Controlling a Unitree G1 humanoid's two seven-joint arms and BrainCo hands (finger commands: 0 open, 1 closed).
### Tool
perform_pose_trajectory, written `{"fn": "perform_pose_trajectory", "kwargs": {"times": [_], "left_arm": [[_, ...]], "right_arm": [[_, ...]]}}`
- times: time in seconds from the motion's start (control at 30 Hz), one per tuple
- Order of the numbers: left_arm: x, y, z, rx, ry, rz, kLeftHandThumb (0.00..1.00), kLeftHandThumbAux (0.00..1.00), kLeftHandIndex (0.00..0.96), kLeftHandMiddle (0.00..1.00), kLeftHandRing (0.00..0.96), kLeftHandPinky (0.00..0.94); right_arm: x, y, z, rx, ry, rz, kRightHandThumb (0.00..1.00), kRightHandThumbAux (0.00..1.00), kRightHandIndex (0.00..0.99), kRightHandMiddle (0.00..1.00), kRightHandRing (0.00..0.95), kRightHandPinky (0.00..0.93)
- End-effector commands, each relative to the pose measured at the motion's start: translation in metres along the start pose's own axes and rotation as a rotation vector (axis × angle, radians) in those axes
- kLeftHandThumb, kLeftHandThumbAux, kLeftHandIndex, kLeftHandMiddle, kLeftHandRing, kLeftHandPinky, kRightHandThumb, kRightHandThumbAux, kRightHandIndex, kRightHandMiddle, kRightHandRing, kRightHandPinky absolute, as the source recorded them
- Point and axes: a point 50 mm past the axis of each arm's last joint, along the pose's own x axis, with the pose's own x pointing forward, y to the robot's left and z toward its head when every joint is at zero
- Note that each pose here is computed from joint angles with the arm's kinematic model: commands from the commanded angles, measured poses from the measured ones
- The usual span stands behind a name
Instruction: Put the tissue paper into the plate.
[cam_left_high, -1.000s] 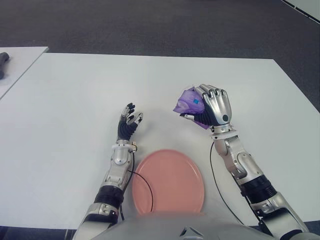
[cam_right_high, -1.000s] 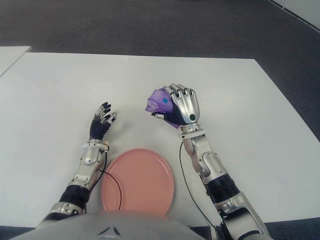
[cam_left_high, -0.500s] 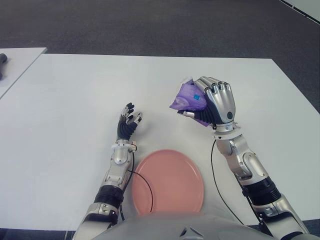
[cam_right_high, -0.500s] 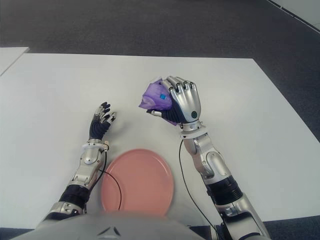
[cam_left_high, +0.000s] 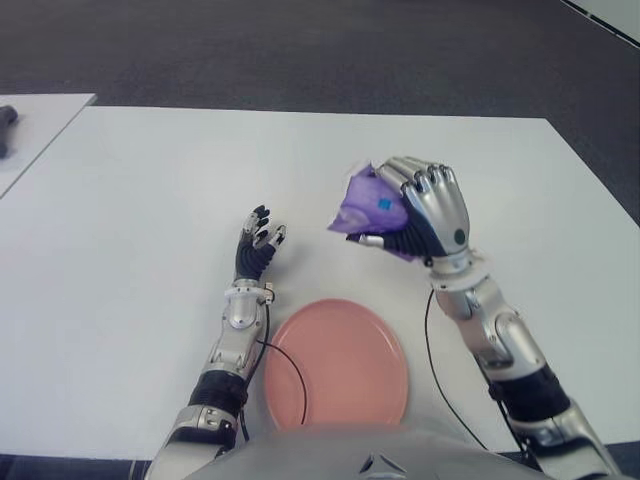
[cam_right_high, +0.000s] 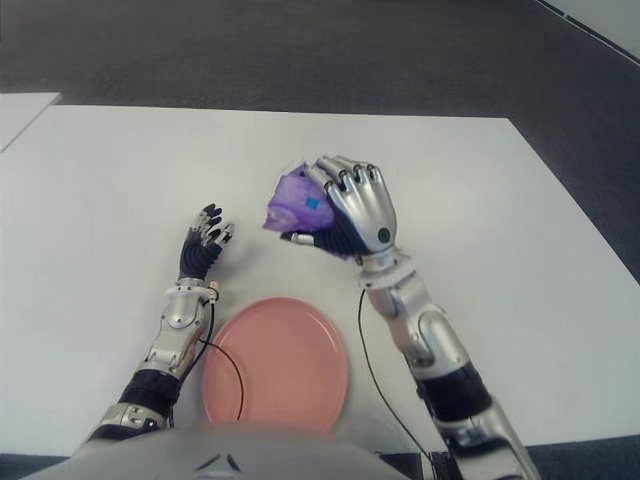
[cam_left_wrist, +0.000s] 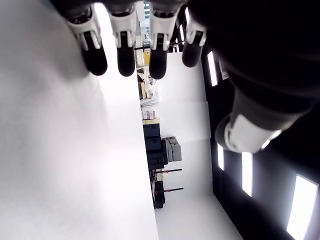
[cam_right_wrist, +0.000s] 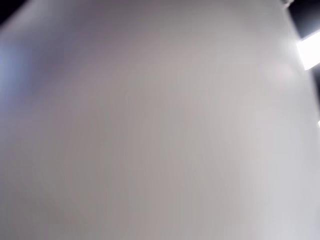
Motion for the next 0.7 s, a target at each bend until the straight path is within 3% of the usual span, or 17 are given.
{"fn": "perform_pose_trajectory", "kwargs": {"times": [0.03, 0.3, 0.5, 0.7], "left_arm": [[-0.001, 0.001, -0.004, 0.006, 0.016, -0.004, 0.313, 0.621, 0.123, 0.156, 0.140, 0.163], [-0.002, 0.000, -0.003, 0.012, 0.016, 0.000, 0.312, 0.627, 0.126, 0.156, 0.138, 0.156], [-0.002, 0.000, -0.003, 0.016, 0.018, 0.000, 0.306, 0.635, 0.127, 0.156, 0.134, 0.144], [-0.002, 0.000, -0.002, 0.012, 0.020, 0.000, 0.305, 0.641, 0.129, 0.155, 0.132, 0.141]], "right_arm": [[-0.012, 0.003, 0.010, 0.066, -0.024, 0.091, 0.852, 0.679, 0.396, 0.534, 0.834, 0.829], [-0.023, 0.007, 0.017, 0.175, -0.105, 0.212, 0.851, 0.680, 0.395, 0.535, 0.820, 0.816], [-0.041, 0.015, 0.034, 0.203, -0.170, 0.334, 0.852, 0.679, 0.397, 0.538, 0.809, 0.808], [-0.048, 0.017, 0.039, 0.204, -0.210, 0.402, 0.852, 0.679, 0.399, 0.541, 0.796, 0.811]]}}
